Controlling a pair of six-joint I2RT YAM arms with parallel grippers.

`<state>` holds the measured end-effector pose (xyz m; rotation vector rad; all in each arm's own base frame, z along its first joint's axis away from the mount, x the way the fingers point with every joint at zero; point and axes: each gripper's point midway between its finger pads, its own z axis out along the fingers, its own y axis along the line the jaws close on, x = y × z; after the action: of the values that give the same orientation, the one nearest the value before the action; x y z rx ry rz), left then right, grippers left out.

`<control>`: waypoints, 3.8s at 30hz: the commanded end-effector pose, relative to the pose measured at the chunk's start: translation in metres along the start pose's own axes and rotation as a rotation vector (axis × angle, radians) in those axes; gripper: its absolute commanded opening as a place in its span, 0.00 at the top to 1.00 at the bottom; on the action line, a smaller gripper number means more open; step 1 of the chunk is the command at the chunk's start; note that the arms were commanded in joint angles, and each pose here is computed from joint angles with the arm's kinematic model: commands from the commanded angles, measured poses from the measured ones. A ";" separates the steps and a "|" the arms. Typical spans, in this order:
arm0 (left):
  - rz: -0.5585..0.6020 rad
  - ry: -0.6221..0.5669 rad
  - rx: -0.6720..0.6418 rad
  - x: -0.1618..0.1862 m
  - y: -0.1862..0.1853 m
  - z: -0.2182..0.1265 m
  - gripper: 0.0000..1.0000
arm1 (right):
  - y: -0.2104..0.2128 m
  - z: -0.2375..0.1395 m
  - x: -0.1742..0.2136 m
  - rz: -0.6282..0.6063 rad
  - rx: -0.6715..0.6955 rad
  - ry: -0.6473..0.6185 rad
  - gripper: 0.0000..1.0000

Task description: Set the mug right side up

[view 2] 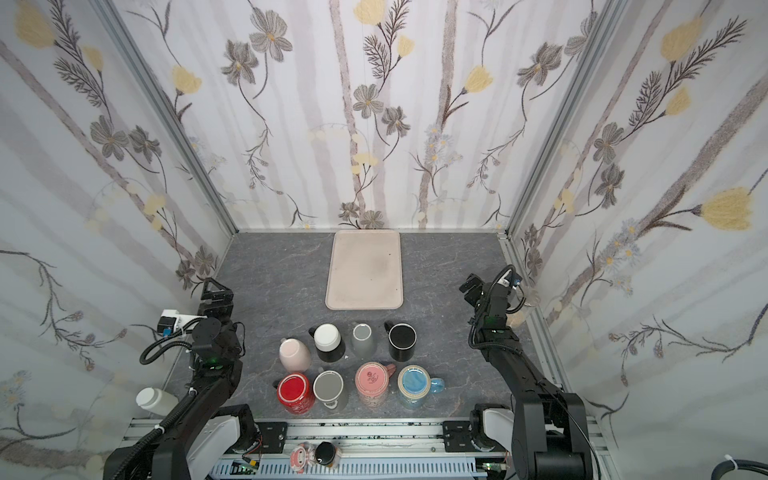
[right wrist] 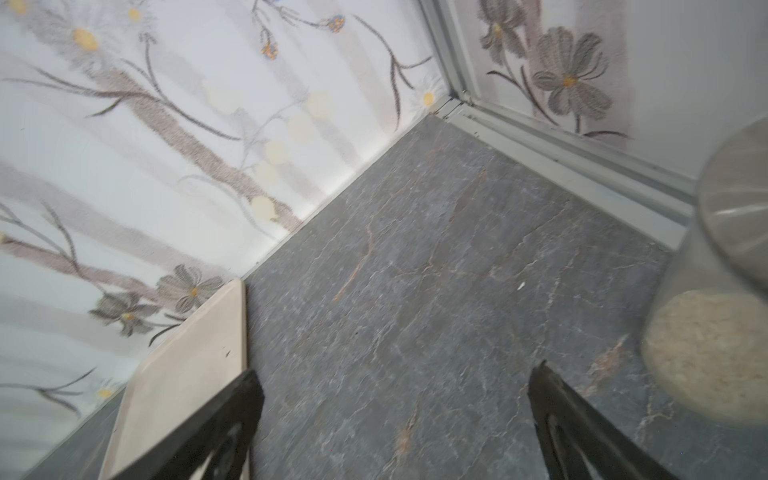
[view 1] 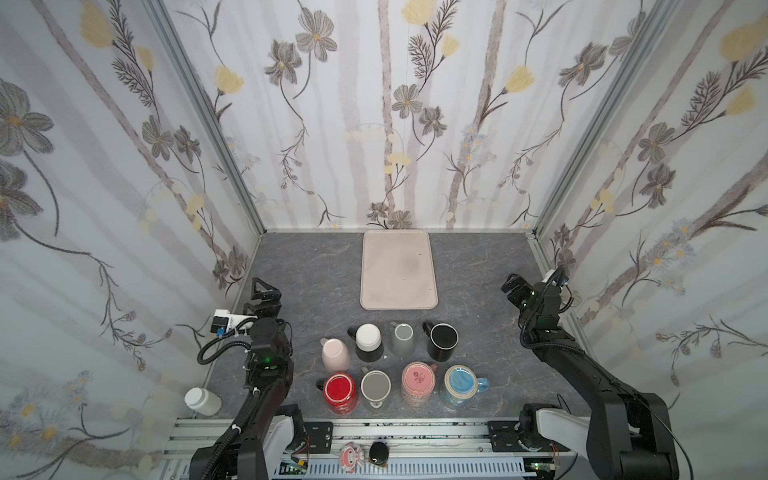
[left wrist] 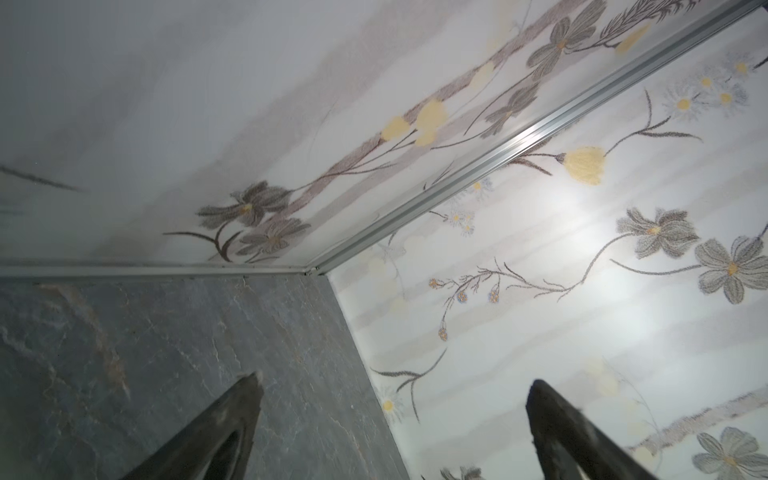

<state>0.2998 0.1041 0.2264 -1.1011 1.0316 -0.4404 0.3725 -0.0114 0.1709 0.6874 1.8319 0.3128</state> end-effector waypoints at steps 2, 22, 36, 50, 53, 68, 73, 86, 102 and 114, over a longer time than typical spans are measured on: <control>-0.138 0.091 0.167 0.002 -0.044 -0.007 0.00 | 0.020 -0.024 0.039 -0.141 -0.038 0.185 0.00; 0.186 0.850 0.502 0.166 -0.159 -0.088 0.00 | 0.049 -0.127 0.154 -0.469 -0.183 0.710 0.01; 0.211 0.921 0.540 0.182 -0.160 -0.099 0.00 | 0.085 -0.153 0.187 -0.603 -0.256 0.787 0.01; 0.218 0.982 0.565 0.194 -0.166 -0.107 0.00 | 0.092 -0.143 0.212 -0.770 -0.183 0.737 0.00; 0.220 0.984 0.573 0.194 -0.168 -0.109 0.00 | 0.078 -0.136 0.205 -0.792 -0.105 0.699 0.00; 0.264 1.016 0.596 0.205 -0.173 -0.118 0.00 | 0.016 -0.116 0.158 -0.672 0.115 0.567 0.00; 0.314 1.051 0.620 0.220 -0.175 -0.127 0.00 | 0.016 -0.112 0.146 -0.600 0.106 0.549 0.00; 0.832 1.358 0.642 0.309 -0.154 -0.216 0.14 | 0.055 -0.106 0.108 -0.477 -0.027 0.408 0.00; 1.380 1.569 0.652 0.397 -0.117 -0.295 0.52 | 0.031 -0.098 0.087 -0.339 -0.041 0.341 0.00; 1.467 1.619 0.633 0.413 -0.096 -0.310 0.51 | 0.021 -0.096 0.083 -0.308 -0.047 0.333 0.00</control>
<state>0.2537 -0.4059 0.0995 1.0025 2.4400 -0.3337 0.2671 0.0616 0.1481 0.3377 2.2311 0.2392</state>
